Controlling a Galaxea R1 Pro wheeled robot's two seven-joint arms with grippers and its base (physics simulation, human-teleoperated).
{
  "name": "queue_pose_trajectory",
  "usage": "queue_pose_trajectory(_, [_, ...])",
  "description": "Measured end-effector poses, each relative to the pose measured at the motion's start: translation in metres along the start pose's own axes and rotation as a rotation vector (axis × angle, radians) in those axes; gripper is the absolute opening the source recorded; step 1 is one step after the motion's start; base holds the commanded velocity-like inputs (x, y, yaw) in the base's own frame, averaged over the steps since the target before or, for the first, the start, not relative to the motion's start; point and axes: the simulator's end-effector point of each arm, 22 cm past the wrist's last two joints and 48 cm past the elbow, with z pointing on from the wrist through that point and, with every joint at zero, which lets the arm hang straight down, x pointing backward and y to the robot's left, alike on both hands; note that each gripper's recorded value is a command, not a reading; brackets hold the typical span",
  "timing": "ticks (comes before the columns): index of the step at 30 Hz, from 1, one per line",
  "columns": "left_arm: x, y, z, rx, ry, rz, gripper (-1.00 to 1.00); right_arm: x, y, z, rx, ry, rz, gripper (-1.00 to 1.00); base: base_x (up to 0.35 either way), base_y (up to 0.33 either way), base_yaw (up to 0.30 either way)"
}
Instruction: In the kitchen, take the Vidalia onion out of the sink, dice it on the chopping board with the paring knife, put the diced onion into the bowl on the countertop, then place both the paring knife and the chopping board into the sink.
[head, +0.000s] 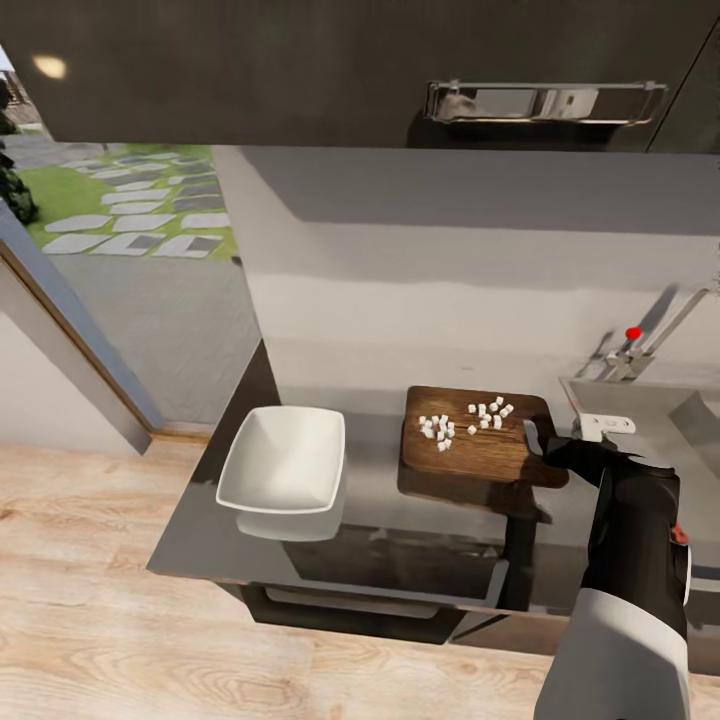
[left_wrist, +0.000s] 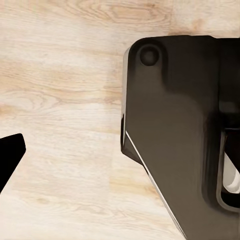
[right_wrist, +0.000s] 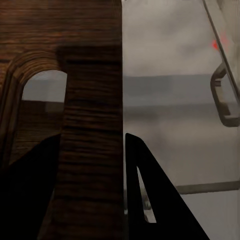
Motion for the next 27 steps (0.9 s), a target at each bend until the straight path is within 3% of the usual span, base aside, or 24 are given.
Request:
queue_pose_trajectory(18, [-0.007, 0.000, 0.005, -0.001, -0.028, -0.002, 1.00, -0.015, 0.000, -0.012, -0.007, -0.032, 0.003, -1.00, 0.000, 0.000, 0.000])
queue_pose_trajectory(27, [-0.011, -0.002, 0.007, 0.000, -0.042, -0.005, 1.00, -0.022, 0.000, -0.017, -0.010, -0.047, 0.006, -1.00, 0.000, 0.149, 0.000])
